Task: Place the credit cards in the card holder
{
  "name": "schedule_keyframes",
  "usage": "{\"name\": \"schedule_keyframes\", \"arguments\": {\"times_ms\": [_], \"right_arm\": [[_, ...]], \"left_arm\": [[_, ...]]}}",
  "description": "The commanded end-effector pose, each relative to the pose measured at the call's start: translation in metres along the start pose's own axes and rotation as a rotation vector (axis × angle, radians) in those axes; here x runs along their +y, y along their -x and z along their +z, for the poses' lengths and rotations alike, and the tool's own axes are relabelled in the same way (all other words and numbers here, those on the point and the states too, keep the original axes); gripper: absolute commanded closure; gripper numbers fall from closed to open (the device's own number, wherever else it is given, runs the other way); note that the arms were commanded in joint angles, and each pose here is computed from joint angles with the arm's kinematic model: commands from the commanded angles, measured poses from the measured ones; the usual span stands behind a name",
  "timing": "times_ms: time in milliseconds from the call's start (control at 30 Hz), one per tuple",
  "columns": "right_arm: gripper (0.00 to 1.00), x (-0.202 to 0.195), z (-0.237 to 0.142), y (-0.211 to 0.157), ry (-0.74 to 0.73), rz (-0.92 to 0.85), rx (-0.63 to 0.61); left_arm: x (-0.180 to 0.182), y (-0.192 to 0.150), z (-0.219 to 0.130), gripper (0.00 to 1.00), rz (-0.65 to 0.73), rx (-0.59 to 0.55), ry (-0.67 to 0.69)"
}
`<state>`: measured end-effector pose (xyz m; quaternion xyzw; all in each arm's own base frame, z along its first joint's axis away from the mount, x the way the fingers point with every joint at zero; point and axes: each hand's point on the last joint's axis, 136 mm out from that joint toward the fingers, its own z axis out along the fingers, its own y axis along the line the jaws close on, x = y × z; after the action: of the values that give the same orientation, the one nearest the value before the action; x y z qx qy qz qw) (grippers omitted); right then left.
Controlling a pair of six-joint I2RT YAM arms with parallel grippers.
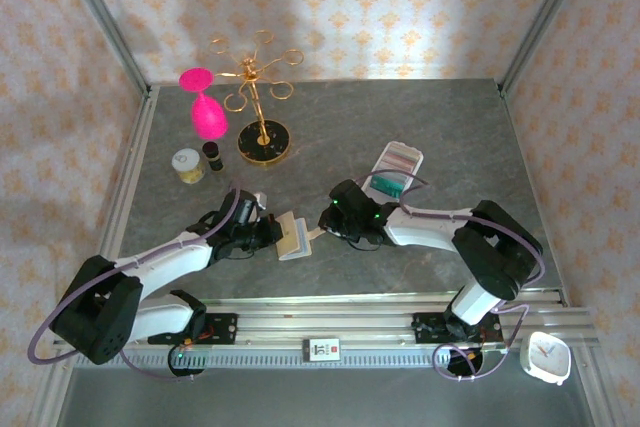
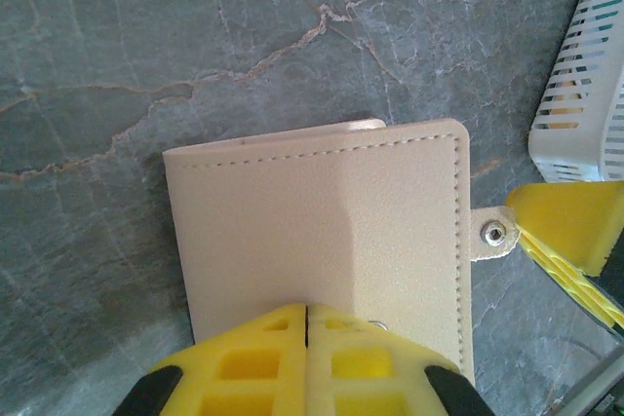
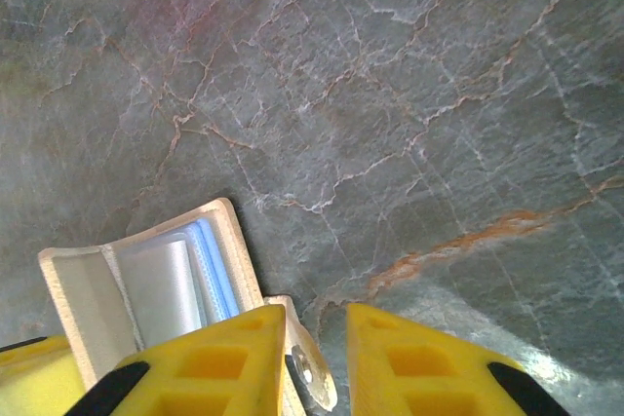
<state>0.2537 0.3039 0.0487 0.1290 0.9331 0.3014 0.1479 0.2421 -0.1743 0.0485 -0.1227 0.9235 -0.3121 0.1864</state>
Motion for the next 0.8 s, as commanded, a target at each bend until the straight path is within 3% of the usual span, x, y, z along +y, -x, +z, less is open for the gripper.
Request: {"name": "schedule_keyframes", "arguments": {"times_ms": [0, 267, 467, 633, 767], "right_arm": [[0.78, 0.002, 0.000, 0.002, -0.005, -0.010, -0.002], [0.83, 0.011, 0.002, -0.005, 0.032, -0.034, 0.037], [0.93, 0.018, 0.000, -0.007, 0.056, -0.040, 0.037], [1.00, 0.036, 0.000, -0.008, 0.095, -0.062, 0.041], [1.00, 0.057, 0.006, -0.016, 0.136, -0.101, 0.069]], "left_arm": [[0.013, -0.004, -0.002, 0.94, 0.011, 0.004, 0.044], [0.020, -0.013, 0.003, 0.94, 0.020, 0.038, 0.053], [0.023, -0.019, 0.011, 0.95, 0.017, 0.077, 0.052], [0.021, -0.018, 0.013, 0.94, 0.020, 0.084, 0.048], [0.024, -0.020, 0.015, 0.94, 0.015, 0.089, 0.057]]}}
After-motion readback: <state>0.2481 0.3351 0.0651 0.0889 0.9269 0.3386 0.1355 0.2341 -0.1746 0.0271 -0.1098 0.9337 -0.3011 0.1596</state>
